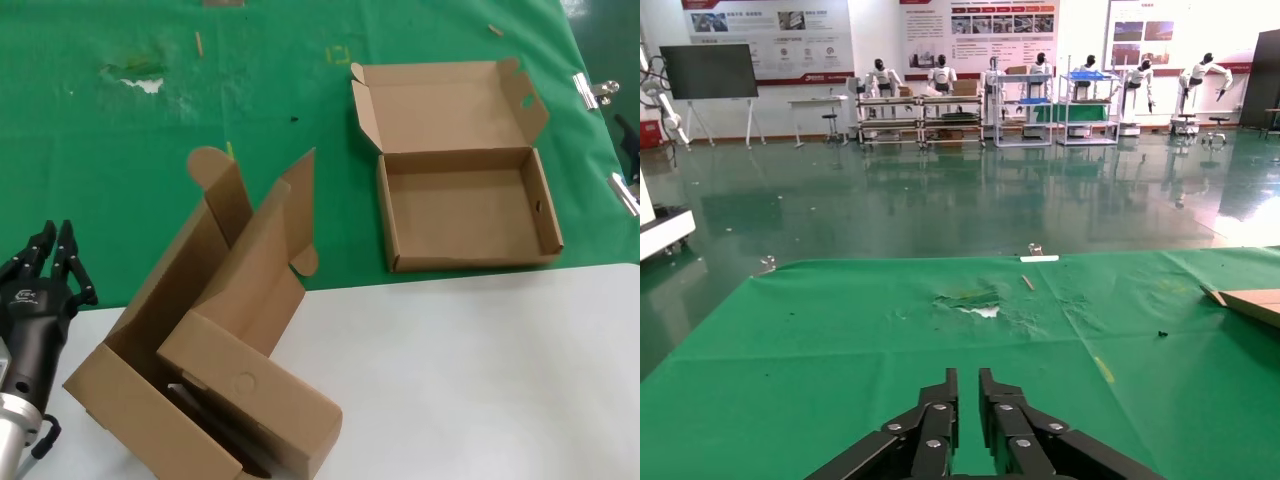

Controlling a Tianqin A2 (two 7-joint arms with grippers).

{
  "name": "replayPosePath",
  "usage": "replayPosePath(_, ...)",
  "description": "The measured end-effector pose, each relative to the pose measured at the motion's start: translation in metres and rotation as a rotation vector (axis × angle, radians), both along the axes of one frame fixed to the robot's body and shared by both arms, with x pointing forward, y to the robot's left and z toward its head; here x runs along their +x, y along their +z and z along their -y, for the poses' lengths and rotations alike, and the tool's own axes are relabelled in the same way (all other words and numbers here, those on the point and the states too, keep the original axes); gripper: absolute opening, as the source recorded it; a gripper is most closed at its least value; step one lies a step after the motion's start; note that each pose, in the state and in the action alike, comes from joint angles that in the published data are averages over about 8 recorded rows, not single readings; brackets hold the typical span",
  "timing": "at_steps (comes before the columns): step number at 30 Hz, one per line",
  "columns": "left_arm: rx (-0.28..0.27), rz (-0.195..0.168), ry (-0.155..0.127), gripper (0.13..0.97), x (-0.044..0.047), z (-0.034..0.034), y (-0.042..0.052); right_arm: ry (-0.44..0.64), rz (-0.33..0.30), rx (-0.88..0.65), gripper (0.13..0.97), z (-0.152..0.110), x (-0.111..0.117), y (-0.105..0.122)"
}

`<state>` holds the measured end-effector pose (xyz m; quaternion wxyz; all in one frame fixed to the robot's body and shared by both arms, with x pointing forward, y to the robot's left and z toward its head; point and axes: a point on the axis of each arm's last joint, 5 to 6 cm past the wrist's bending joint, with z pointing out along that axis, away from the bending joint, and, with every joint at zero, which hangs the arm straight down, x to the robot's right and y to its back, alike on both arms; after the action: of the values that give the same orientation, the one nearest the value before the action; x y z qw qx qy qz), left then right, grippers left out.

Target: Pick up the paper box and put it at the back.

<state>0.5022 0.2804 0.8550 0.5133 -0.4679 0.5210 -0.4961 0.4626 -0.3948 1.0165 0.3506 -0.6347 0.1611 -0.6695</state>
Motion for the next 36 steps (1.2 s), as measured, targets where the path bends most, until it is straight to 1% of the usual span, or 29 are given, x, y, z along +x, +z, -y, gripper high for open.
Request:
replayPosePath(3, 0.0, 0.0, 0.0, 0.208, 0.0, 0.0, 0.0, -0.006, -0.006, 0.036, 0.951, -0.002, 0.002, -0.008)
replayPosePath(7, 0.0, 0.0, 0.0, 0.208, 0.0, 0.0, 0.0, -0.015, -0.015, 0.085, 0.957, -0.004, 0.005, -0.018)
replayPosePath(15, 0.0, 0.0, 0.0, 0.336, 0.0, 0.0, 0.0, -0.032, -0.035, 0.183, 0.966, -0.012, 0.012, -0.039)
replayPosePath(16, 0.0, 0.0, 0.0, 0.336, 0.0, 0.0, 0.0, -0.034, -0.038, 0.195, 0.966, -0.013, 0.012, -0.042)
replayPosePath(24, 0.0, 0.0, 0.0, 0.529, 0.0, 0.0, 0.0, -0.051, -0.06, 0.29, 0.966, -0.022, 0.018, -0.063)
replayPosePath(25, 0.0, 0.0, 0.0, 0.529, 0.0, 0.0, 0.0, -0.053, -0.063, 0.301, 0.966, -0.024, 0.019, -0.065)
replayPosePath(33, 0.0, 0.0, 0.0, 0.736, 0.0, 0.0, 0.0, -0.068, -0.088, 0.392, 0.966, -0.036, 0.025, -0.086)
replayPosePath(34, 0.0, 0.0, 0.0, 0.736, 0.0, 0.0, 0.0, -0.07, -0.091, 0.403, 0.966, -0.038, 0.025, -0.088)
replayPosePath(36, 0.0, 0.0, 0.0, 0.772, 0.0, 0.0, 0.0, -0.074, -0.098, 0.426, 0.966, -0.042, 0.027, -0.093)
